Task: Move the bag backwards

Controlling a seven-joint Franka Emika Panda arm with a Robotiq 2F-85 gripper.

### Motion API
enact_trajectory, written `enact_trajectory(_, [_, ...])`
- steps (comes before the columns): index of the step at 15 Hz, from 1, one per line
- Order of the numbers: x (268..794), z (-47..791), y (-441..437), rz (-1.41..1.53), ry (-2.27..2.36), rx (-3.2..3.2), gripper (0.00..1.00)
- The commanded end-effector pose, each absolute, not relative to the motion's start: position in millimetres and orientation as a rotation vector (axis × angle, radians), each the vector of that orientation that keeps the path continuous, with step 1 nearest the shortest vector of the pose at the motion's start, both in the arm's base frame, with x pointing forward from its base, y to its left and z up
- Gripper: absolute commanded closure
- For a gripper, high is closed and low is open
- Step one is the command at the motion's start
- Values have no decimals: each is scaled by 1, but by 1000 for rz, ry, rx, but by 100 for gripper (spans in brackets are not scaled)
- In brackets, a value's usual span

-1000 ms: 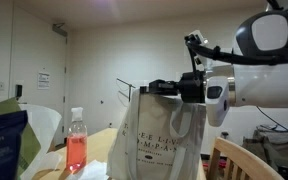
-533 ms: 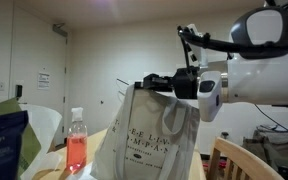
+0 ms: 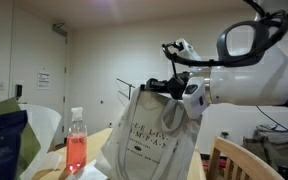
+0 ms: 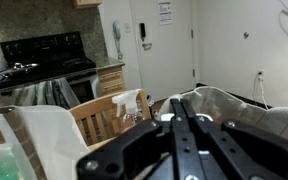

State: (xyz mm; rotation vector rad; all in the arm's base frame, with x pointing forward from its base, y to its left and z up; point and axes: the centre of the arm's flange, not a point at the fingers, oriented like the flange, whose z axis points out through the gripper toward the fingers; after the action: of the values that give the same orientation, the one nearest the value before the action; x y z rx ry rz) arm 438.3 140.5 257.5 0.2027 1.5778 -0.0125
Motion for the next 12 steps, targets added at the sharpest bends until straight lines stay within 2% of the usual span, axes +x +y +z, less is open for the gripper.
enact_trajectory(1, [454,259,128,-53,1544,268,99])
enact_trajectory(9, [453,259,130,-43,1527,274,99])
enact_trajectory(10, [452,258,134,17,1544,264,75])
enact_trajectory(12, [446,252,143,99,1551,245,66])
